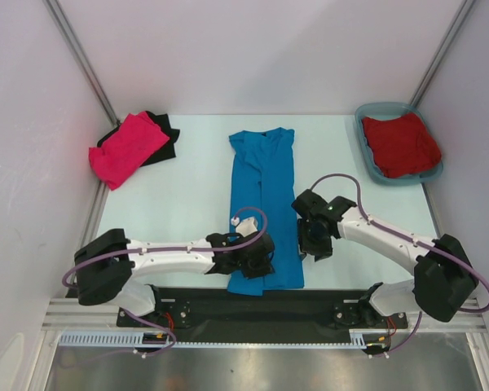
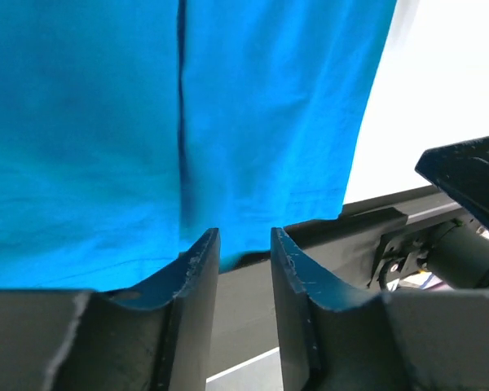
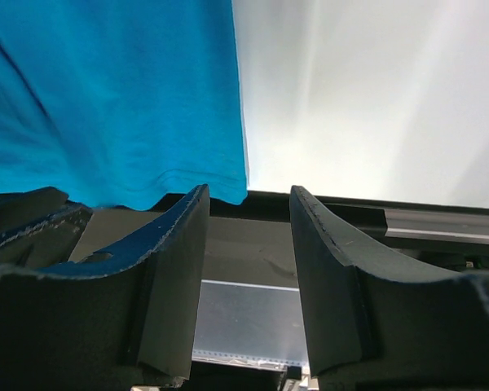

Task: Fold and stack the t-shirts
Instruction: Fold the tshirt

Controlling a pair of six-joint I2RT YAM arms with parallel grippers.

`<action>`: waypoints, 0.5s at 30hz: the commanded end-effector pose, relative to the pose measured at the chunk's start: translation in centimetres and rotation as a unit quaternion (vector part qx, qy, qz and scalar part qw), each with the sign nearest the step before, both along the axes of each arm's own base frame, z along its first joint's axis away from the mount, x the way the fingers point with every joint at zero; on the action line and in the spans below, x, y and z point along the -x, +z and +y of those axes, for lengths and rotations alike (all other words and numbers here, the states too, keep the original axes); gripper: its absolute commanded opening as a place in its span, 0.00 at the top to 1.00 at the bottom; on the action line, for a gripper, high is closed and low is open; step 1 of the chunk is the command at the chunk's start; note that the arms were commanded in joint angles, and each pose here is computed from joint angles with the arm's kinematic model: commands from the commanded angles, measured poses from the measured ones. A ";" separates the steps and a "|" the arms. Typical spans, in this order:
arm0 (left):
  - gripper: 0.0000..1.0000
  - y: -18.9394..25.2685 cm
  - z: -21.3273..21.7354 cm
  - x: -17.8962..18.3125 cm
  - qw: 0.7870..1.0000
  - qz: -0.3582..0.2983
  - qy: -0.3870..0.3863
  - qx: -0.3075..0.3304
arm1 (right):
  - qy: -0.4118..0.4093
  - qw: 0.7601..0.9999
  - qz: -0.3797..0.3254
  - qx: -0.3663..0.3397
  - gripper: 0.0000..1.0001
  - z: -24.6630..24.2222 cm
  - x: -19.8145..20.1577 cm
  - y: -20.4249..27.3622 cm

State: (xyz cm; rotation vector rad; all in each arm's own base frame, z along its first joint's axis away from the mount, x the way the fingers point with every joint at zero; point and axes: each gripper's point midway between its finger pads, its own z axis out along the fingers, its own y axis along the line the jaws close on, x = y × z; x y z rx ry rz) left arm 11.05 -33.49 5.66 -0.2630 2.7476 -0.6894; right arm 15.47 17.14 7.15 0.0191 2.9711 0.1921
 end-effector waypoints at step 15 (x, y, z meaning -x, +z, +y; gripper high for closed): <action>0.66 4.8 6.2 -3.0 0.991 -0.099 0.052 -0.073 | -0.007 0.999 -0.038 0.006 0.50 1.5 -3.3 1.1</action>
